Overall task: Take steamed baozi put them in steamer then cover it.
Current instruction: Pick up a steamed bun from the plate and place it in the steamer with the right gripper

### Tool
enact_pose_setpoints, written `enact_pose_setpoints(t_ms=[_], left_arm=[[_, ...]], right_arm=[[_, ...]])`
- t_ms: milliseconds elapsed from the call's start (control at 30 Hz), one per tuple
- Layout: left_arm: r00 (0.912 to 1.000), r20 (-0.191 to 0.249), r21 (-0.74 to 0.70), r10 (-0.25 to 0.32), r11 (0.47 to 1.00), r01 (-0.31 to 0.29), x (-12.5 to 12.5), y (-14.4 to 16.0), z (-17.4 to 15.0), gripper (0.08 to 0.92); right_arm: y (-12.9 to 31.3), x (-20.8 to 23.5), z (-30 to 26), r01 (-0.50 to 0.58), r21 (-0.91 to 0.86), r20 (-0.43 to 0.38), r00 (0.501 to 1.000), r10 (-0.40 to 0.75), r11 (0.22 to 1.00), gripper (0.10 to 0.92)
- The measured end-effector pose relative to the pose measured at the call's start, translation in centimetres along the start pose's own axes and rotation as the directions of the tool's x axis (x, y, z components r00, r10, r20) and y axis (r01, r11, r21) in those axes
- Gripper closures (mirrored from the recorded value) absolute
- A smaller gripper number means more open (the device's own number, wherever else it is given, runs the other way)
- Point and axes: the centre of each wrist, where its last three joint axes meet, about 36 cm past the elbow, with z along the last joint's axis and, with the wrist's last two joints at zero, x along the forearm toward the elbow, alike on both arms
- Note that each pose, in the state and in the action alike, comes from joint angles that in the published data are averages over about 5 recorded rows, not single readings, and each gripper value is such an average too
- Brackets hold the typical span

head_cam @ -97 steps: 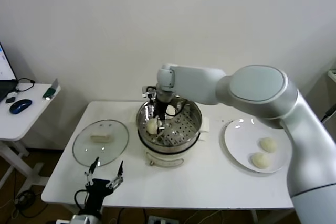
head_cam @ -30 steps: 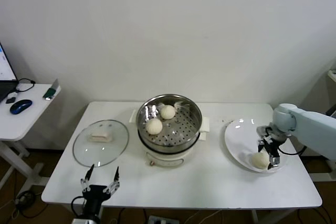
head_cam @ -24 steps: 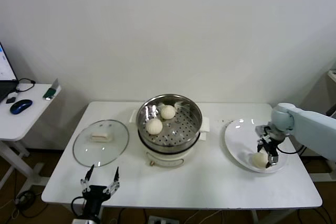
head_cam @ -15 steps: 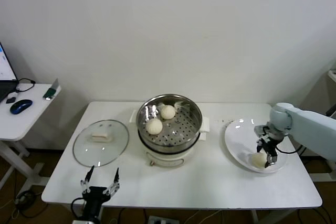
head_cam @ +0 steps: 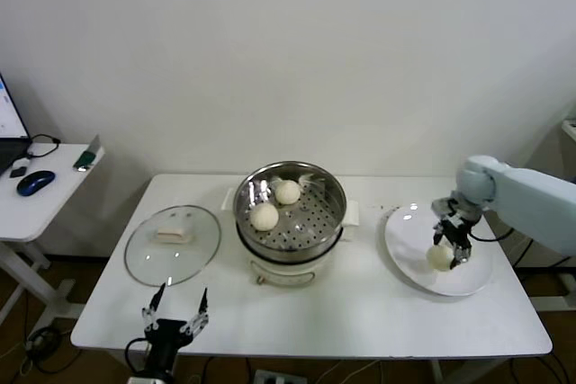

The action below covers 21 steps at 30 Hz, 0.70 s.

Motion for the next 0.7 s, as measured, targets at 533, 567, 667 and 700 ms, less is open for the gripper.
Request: enact_pose_setpoints(t_ms=[533, 567, 667, 700], left_arm=[[0.9999, -0.007, -0.016, 0.016, 1.0, -0.016, 0.4, -0.2, 0.1, 0.177], [0.9999, -0.008, -0.016, 0.015, 1.0, -0.015, 0.5, -0.2, 0.1, 0.177], [0.9998, -0.011, -0.017, 0.015, 1.0, -0.015, 0.7, -0.1, 0.1, 0.177], [0.9998, -0.012, -0.018, 0.016, 1.0, -0.016, 0.7, -0.1, 0.1, 0.177]], right_arm=[[-8.2, 17.2, -13.5, -0.113, 0.573, -0.033, 0.986, 0.161, 0.811, 0.335], [-8.5, 17.6, -14.7, -0.112, 0.602, -0.031, 0.986, 0.163, 0.79, 0.335], [-9.3, 18.3, -18.5, -0.104, 0.683, -0.028, 0.985, 0.168, 0.723, 0.335], [-9.5, 18.4, -19.8, -0.101, 0.707, -0.027, 0.985, 0.17, 0.7, 0.335]])
